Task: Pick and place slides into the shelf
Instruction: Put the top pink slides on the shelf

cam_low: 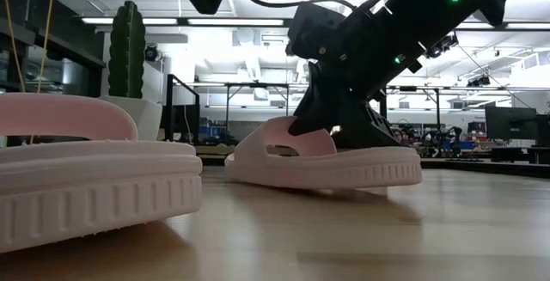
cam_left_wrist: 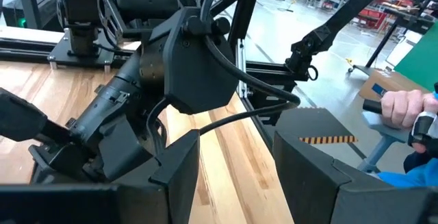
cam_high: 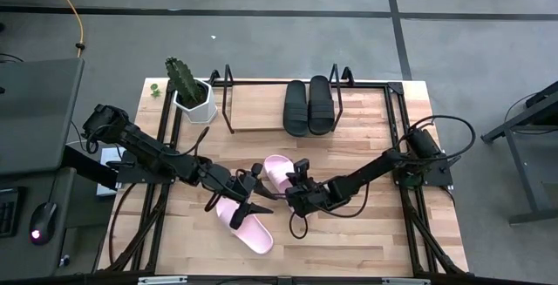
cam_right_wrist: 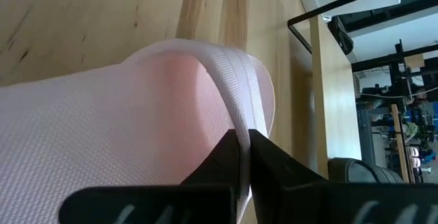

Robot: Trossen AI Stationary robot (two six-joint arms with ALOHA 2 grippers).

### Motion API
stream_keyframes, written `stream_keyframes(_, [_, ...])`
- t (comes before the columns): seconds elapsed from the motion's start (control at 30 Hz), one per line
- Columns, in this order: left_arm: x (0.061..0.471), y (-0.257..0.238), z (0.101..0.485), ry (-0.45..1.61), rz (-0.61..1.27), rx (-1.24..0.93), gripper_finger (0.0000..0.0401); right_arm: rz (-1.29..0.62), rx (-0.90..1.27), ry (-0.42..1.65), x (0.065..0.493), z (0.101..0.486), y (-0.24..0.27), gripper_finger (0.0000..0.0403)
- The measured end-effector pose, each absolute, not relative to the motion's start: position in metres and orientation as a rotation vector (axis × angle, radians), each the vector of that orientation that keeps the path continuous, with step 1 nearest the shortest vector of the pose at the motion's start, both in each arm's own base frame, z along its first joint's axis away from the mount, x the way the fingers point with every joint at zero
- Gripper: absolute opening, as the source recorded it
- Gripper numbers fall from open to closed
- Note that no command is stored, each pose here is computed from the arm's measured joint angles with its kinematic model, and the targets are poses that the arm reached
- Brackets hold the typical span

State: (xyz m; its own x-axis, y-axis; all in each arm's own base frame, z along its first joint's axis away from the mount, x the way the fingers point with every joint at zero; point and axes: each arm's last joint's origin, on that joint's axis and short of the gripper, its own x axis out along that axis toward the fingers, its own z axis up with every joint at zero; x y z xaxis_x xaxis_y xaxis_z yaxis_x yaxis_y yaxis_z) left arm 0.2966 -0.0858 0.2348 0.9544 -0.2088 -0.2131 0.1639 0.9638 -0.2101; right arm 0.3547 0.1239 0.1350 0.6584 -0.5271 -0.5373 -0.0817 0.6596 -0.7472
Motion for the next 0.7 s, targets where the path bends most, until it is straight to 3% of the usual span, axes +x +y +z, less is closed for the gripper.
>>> stream_keyframes(0.7, [0.297, -0.088, 0.257, 0.084, -0.271, -0.129, 0.0175, -0.389, -0.843, 0.838, 0.339, 0.169, 0.116, 0.0])
